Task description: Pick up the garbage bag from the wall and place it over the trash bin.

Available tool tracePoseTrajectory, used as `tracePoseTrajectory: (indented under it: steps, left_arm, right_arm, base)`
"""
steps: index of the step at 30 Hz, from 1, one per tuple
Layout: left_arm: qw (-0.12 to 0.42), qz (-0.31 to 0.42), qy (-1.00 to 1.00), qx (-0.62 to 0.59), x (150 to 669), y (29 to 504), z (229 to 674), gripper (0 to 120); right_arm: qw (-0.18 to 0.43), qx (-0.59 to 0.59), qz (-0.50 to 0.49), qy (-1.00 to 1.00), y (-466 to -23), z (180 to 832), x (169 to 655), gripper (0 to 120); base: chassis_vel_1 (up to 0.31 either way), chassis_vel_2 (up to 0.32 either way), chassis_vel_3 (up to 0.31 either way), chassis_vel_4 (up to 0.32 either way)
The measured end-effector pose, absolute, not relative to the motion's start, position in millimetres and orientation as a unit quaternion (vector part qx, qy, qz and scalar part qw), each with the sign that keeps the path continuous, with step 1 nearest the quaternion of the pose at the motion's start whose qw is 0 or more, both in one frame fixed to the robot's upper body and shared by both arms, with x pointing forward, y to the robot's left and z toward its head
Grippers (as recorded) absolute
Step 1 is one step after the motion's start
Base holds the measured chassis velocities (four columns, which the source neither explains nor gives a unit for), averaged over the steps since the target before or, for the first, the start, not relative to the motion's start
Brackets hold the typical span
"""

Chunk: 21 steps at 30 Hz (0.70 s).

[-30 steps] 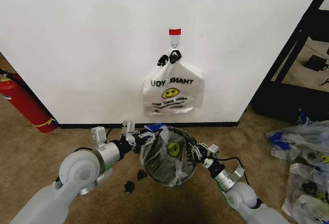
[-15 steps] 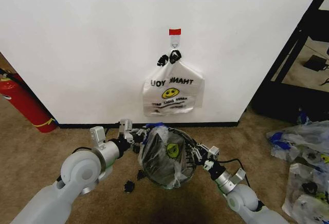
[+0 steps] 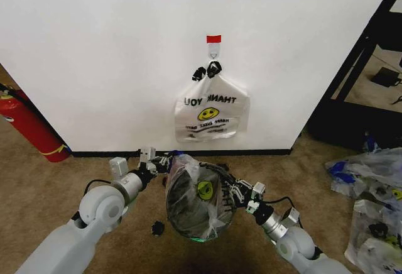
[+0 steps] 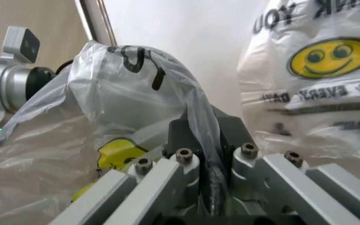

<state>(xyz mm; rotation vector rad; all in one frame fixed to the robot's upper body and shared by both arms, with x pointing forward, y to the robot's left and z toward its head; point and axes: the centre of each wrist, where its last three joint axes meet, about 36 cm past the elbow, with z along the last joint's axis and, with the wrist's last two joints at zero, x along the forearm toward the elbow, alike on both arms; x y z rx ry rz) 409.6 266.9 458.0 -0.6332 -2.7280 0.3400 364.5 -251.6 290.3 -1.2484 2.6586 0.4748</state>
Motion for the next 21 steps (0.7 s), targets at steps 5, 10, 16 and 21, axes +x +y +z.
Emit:
tracePoseTrajectory:
  steps: [5, 10, 16, 21]
  left_arm:
    - [0.152, 0.122, -0.957, -0.214, 406.7, 266.4, 452.9, 3]
    - [0.153, 0.142, -0.953, -0.218, 404.3, 266.9, 459.4, 16]
    - [0.15, 0.202, -0.942, -0.22, 406.6, 265.4, 480.0, 39]
    - [0.127, 0.198, -0.954, -0.184, 398.6, 257.9, 488.4, 60]
  right_arm:
    - [0.079, -0.408, 0.173, 0.893, -247.4, 286.5, 362.8, 0]
    - [0.06, -0.371, 0.2, 0.905, -238.7, 282.2, 357.2, 0]
    - [0.025, -0.315, 0.238, 0.918, -226.9, 276.6, 349.1, 0]
    - [0.006, -0.248, 0.225, 0.942, -220.2, 273.9, 350.4, 0]
  base:
    - [0.0, 0.0, 0.0, 0.0]
    - [0.0, 0.0, 0.0, 0.0]
    - [0.0, 0.0, 0.0, 0.0]
    - [0.0, 0.0, 0.0, 0.0]
